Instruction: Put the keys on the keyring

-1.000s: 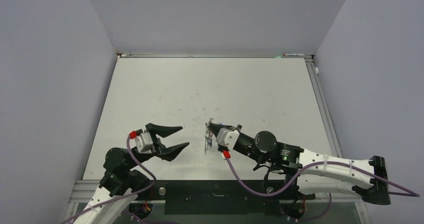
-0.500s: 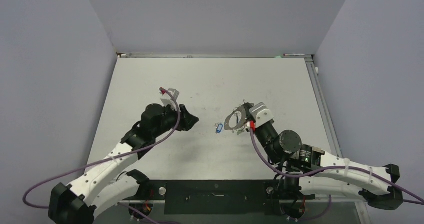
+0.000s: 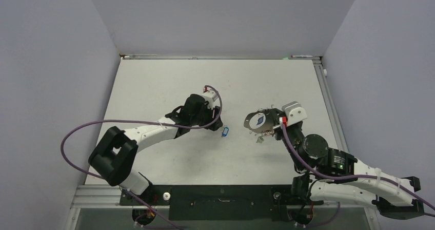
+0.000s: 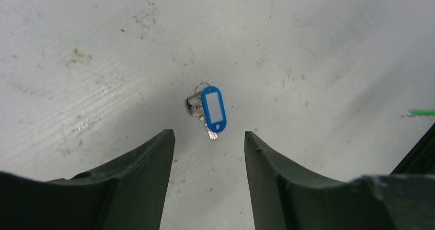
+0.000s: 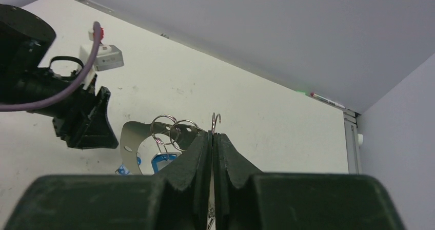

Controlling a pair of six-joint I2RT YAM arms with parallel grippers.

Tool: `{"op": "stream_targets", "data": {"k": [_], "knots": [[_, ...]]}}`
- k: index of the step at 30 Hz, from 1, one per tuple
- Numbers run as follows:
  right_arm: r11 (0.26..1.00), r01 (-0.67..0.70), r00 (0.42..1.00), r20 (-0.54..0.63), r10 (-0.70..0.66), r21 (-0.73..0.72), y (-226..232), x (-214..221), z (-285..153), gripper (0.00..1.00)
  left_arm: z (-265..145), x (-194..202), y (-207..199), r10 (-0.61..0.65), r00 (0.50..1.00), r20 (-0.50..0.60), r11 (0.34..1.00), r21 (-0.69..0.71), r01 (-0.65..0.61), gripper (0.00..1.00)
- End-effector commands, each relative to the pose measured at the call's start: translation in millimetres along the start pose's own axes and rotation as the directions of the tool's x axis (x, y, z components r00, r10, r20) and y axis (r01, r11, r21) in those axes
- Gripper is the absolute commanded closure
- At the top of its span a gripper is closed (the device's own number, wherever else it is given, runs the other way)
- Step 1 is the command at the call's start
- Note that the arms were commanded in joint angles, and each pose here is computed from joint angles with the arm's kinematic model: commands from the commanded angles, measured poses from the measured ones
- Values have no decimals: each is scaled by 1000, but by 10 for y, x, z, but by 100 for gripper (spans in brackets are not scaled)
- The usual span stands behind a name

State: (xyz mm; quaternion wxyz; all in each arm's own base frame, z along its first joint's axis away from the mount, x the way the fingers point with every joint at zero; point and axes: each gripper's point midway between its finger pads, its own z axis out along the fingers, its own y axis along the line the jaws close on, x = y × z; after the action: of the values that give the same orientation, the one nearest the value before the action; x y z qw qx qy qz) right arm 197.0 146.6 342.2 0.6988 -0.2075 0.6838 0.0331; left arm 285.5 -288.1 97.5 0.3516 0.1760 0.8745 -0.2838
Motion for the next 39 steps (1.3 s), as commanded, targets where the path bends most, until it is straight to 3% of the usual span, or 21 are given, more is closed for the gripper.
{"op": "stream_targets", "data": {"k": [1,13,20,31,39], "knots": [[995,-101,995,21,101,19,-225,-189,-124,95,245,-261,-136,122,992,38,991,54,-124,53],[992,-125,992,-9,125,-8,-275,-152,-217,95,711,-178,-111,289,957,-35,956,59,-287,62],[992,-123,992,-22,122,-18,-250,-112,-222,95,821,-86,-37,309,947,-84,951,47,-306,68],[993,-116,993,-37,115,-28,-222,-96,-220,95,868,62,23,330,930,-163,944,58,-324,70],[994,-107,993,-44,105,-34,-183,-73,-203,95,898,108,55,333,927,-171,943,56,-328,76]]}}
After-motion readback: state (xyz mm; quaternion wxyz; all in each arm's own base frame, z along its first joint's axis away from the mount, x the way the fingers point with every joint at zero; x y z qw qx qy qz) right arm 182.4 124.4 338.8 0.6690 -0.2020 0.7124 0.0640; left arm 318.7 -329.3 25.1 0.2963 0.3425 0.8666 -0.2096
